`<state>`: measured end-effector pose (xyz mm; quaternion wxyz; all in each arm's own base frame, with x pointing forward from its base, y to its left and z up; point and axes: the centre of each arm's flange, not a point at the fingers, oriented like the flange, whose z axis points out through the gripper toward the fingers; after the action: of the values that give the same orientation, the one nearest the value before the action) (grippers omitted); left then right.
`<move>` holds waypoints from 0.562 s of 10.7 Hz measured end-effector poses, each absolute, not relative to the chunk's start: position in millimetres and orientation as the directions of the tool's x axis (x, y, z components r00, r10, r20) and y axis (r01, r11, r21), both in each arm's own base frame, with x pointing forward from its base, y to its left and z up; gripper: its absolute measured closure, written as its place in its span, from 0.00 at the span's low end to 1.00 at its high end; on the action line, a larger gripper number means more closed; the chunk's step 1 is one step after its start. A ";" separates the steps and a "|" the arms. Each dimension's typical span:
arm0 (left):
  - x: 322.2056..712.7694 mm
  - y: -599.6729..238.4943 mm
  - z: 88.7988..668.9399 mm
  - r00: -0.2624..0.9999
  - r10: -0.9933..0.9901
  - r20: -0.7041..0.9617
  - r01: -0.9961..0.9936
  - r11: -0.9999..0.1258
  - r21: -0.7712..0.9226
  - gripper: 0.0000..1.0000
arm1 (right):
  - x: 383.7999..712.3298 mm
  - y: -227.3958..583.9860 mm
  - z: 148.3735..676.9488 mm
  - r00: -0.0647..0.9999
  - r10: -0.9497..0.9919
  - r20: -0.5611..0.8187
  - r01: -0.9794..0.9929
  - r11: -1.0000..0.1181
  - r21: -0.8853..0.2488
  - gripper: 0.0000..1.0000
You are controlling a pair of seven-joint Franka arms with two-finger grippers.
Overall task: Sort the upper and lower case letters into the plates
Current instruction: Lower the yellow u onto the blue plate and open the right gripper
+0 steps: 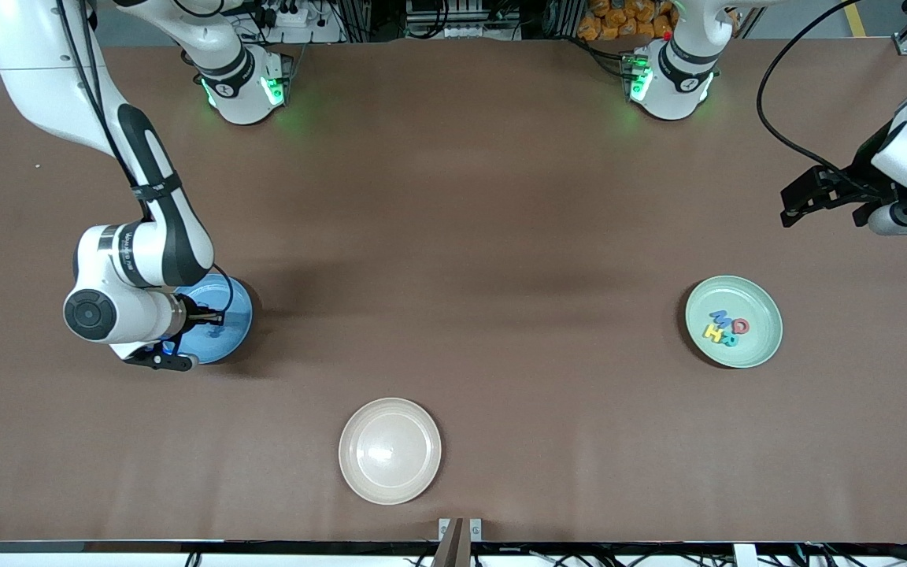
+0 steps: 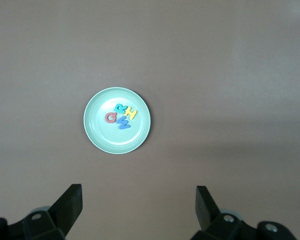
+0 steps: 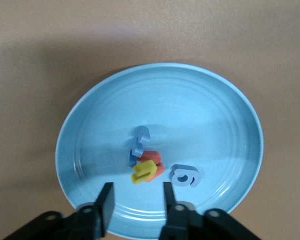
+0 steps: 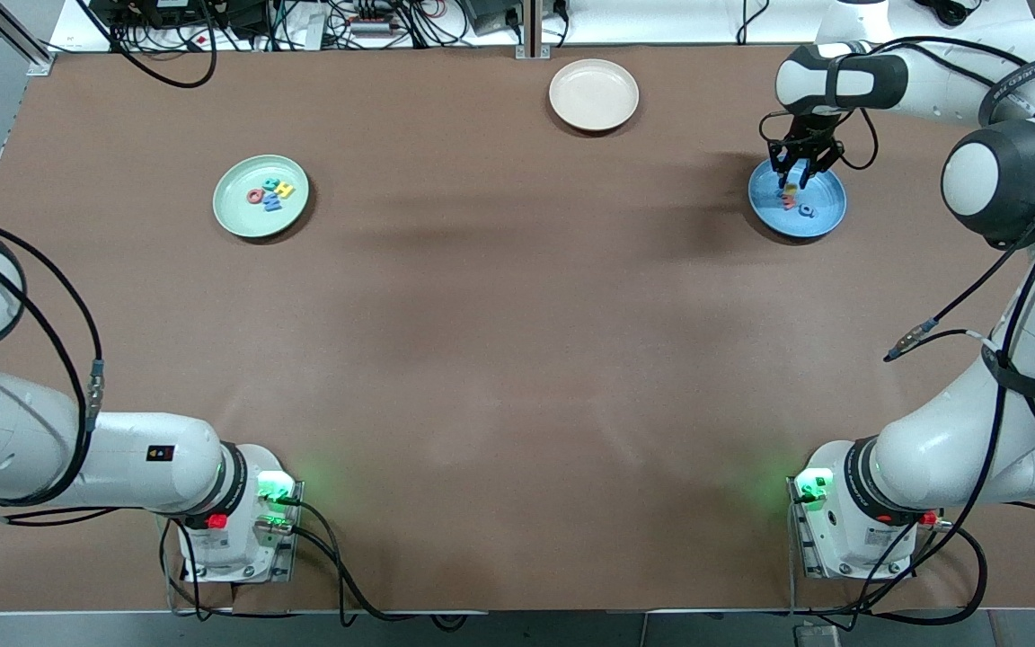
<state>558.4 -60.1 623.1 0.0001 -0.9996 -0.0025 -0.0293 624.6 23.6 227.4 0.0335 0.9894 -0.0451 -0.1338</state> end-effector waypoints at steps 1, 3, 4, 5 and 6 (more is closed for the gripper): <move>558.1 -60.0 624.2 0.998 0.005 0.061 0.005 -1.000 0.000 0.00 | 627.6 23.2 236.6 0.960 -0.074 -0.271 -0.056 -0.996 0.073 0.34; 557.7 -59.9 625.3 0.998 0.005 0.063 0.005 -1.000 0.000 0.00 | 640.7 22.7 275.8 0.959 -0.062 -0.275 -0.044 -0.997 0.071 0.10; 557.7 -59.9 625.4 0.998 0.005 0.063 0.005 -1.000 0.000 0.00 | 648.3 23.9 305.1 0.963 -0.059 -0.264 -0.042 -0.997 0.069 0.00; 557.6 -59.8 625.5 0.998 0.005 0.063 0.005 -1.000 0.000 0.00 | 652.9 27.2 337.8 0.965 -0.054 -0.255 -0.038 -0.997 0.067 0.00; 557.6 -59.8 625.8 0.998 0.005 0.064 0.005 -1.000 0.000 0.00 | 654.5 32.1 373.5 0.970 -0.048 -0.239 -0.033 -0.997 0.064 0.00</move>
<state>557.6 -59.8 625.8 0.0000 -0.9995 -0.0027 -0.0320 654.5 32.1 373.5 0.0300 0.9920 -0.0203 -0.1212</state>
